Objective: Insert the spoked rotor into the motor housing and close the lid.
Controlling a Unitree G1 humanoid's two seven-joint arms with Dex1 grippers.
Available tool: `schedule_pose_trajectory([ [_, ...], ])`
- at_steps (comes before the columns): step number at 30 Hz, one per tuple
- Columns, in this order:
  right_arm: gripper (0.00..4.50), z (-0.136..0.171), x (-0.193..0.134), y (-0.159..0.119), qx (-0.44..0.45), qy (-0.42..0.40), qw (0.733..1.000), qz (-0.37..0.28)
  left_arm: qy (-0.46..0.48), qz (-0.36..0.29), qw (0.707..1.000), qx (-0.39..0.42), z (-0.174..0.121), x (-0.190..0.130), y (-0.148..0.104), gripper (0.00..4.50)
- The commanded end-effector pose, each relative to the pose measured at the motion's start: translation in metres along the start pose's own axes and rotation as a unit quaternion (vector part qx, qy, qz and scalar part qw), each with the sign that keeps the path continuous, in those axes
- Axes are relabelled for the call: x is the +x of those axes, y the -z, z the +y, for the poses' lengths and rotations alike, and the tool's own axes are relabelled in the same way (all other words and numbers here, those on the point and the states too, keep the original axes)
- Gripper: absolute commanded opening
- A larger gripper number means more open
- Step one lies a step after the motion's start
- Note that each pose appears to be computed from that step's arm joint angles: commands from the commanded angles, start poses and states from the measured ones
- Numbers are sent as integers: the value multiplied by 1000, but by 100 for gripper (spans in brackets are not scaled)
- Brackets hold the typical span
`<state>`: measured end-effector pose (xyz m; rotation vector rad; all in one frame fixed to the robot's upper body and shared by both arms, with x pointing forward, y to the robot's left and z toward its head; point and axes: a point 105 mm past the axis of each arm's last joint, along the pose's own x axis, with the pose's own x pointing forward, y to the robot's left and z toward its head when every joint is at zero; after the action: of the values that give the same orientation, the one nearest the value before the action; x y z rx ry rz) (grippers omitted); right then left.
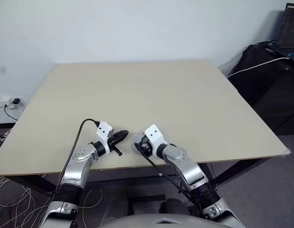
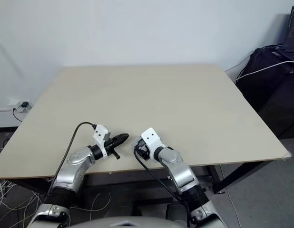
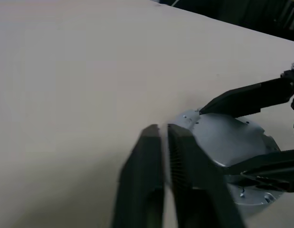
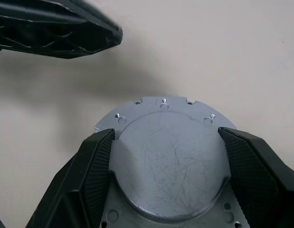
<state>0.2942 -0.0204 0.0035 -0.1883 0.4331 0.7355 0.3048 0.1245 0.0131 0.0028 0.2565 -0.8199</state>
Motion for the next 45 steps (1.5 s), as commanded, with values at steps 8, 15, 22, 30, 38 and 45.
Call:
schedule_pose_trajectory([
  [8, 320, 5, 1, 0, -1, -9, 1000, 0, 82, 74, 994, 20, -4, 16, -4, 2],
  [15, 320, 4, 0, 0, 1, -5, 1000, -1, 93, 100, 990, 19, -5, 26, -5, 2],
  [22, 320, 3, -1, 0, 3, -3, 1000, -1, 97, 132, 986, 29, -9, 32, 2, 2],
  [30, 320, 5, 0, -2, 0, -10, 1000, -4, 107, 155, 982, 33, -14, 35, 6, 2],
  [38, 446, 10, -2, -8, 17, -29, 999, -19, 111, 154, 981, 31, -17, 36, 6, 0],
  [45, 446, 12, -2, -12, 25, -31, 999, -29, 108, 148, 983, 27, -16, 36, 5, 0],
])
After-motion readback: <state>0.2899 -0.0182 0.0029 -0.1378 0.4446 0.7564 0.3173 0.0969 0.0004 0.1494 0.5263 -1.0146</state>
